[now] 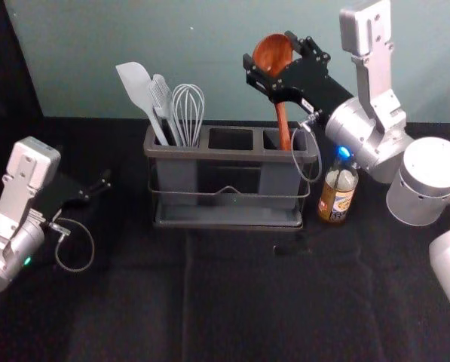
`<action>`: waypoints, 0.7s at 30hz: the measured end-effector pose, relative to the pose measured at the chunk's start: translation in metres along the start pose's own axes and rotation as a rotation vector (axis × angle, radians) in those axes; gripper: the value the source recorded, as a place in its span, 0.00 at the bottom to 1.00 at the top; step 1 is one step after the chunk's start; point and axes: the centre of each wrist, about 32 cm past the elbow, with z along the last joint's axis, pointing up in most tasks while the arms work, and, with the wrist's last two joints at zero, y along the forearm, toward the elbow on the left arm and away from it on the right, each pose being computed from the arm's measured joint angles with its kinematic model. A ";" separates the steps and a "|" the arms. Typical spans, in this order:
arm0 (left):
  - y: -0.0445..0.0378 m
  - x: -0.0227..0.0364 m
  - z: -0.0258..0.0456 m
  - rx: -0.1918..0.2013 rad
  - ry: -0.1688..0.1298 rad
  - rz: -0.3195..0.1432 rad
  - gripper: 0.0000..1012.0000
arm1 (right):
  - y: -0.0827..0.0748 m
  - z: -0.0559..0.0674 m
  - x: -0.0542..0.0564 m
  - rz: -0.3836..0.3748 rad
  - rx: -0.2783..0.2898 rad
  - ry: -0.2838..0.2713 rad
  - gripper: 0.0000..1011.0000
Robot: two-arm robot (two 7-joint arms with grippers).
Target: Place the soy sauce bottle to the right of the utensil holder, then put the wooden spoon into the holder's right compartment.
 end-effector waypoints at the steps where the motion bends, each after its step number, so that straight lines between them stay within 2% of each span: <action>1: 0.0000 0.0000 0.0000 0.000 0.000 0.000 0.99 | 0.000 0.000 0.000 0.000 0.000 0.000 0.83; 8: 0.0000 0.0000 0.0000 0.000 0.000 0.000 0.99 | -0.005 -0.011 -0.003 0.003 -0.015 0.015 0.83; 21: 0.0000 0.0000 0.0000 0.000 0.000 0.000 0.99 | -0.010 -0.021 -0.005 0.005 -0.032 0.027 0.83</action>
